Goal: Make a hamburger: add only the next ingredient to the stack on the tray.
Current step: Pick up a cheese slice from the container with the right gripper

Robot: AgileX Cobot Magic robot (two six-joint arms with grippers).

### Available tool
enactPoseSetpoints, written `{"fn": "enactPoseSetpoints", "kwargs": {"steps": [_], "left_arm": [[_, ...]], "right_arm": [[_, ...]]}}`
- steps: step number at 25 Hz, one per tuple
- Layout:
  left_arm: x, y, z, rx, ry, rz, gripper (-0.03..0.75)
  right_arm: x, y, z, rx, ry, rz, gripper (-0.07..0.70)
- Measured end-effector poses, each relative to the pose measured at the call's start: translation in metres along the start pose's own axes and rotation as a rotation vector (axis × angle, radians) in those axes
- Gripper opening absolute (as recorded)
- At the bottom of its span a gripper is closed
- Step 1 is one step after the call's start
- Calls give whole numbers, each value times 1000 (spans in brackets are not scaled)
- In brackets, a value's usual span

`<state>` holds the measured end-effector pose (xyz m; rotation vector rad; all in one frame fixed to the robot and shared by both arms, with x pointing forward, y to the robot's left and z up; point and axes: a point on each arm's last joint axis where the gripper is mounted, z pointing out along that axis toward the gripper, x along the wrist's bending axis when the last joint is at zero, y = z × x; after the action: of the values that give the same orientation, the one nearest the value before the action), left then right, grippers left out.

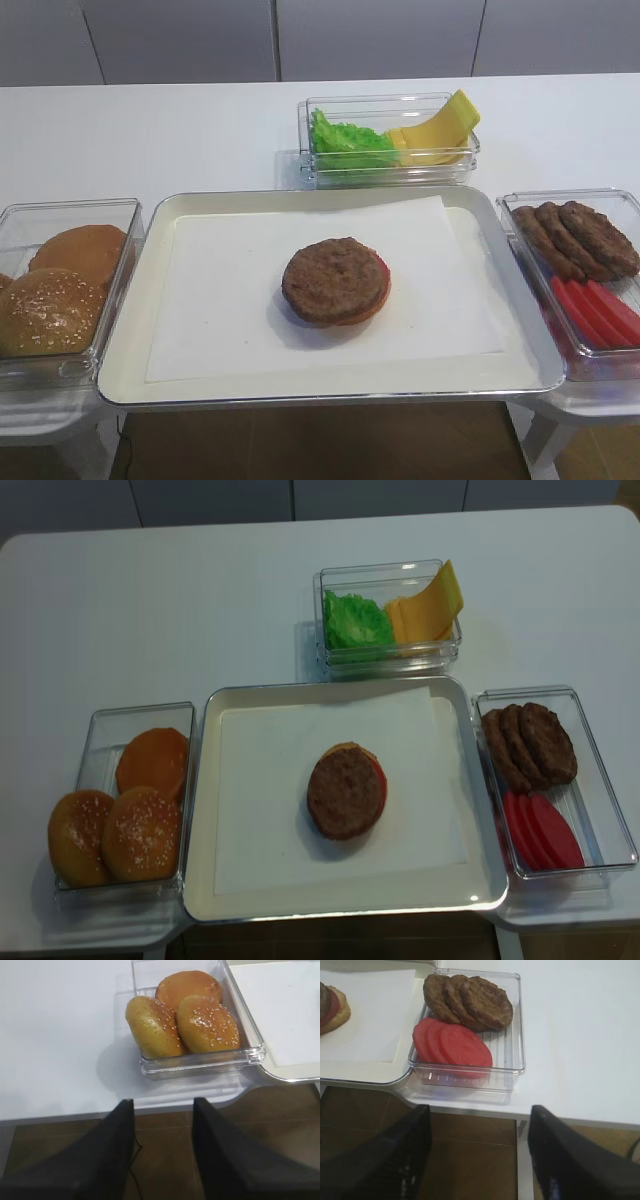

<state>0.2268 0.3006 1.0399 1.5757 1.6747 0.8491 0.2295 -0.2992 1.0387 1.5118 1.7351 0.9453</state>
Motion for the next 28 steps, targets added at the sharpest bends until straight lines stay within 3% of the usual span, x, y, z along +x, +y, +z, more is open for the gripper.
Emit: {"fn": "enactPoseSetpoints", "kwargs": {"steps": [20,25,28], "left_arm": [[0,0,0,0,0,0,290],[0,0,0,0,0,0,290],[0,0,0,0,0,0,290]], "right_arm": [[0,0,0,0,-1,0,295],[0,0,0,0,-1,0,293],[0,2,-1,-14,-1,0,332]]}}
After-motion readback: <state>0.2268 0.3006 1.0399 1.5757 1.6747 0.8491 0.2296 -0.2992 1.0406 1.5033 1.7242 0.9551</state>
